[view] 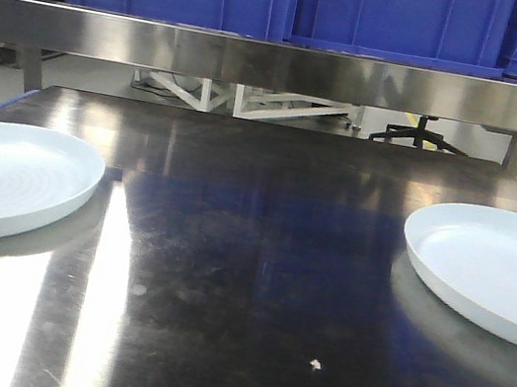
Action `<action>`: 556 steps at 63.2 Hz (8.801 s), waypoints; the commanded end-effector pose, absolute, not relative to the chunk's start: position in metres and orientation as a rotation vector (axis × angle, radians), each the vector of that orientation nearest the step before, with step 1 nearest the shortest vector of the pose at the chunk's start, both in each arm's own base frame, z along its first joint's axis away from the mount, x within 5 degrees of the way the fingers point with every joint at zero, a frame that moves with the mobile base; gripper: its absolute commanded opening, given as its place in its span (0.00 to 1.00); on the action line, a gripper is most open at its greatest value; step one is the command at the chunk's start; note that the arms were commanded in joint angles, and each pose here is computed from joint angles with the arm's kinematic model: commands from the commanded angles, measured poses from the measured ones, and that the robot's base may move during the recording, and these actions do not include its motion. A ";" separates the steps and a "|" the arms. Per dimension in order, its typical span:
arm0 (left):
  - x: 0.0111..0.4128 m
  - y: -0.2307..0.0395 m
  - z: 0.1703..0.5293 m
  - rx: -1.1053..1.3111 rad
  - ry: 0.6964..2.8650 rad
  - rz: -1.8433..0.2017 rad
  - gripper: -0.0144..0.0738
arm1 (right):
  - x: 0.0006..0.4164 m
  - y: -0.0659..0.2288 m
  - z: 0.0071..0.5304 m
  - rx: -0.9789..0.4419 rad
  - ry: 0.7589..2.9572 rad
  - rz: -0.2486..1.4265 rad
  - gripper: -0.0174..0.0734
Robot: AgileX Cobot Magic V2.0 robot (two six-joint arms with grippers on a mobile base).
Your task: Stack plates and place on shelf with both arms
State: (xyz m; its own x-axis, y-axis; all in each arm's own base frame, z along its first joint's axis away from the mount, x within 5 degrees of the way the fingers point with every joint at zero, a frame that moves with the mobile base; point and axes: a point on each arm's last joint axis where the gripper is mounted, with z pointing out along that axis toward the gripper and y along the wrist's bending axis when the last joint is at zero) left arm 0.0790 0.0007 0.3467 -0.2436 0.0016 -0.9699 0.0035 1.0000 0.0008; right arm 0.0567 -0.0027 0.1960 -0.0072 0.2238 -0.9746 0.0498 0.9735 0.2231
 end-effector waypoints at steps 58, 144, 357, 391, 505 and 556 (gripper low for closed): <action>0.171 -0.004 0.385 0.018 2.075 0.094 0.27 | 0.055 -0.002 0.205 0.197 1.472 0.148 0.21; 0.172 -0.007 0.387 0.047 2.044 0.085 0.27 | 0.161 -0.005 0.327 0.303 1.957 0.164 0.21; 0.288 -0.077 0.332 0.017 2.287 -0.253 0.27 | 0.224 -0.007 0.277 0.328 2.129 0.141 0.82; 0.298 -0.198 0.276 0.318 2.363 -0.477 0.27 | 0.222 -0.007 0.274 0.334 2.170 0.136 0.82; 0.192 -0.003 0.304 -0.180 2.116 -0.088 0.27 | 0.223 -0.007 0.274 0.333 2.161 0.137 0.82; 0.142 -0.001 0.265 -0.165 2.123 -0.071 0.27 | 0.222 -0.007 0.274 0.334 2.169 0.136 0.50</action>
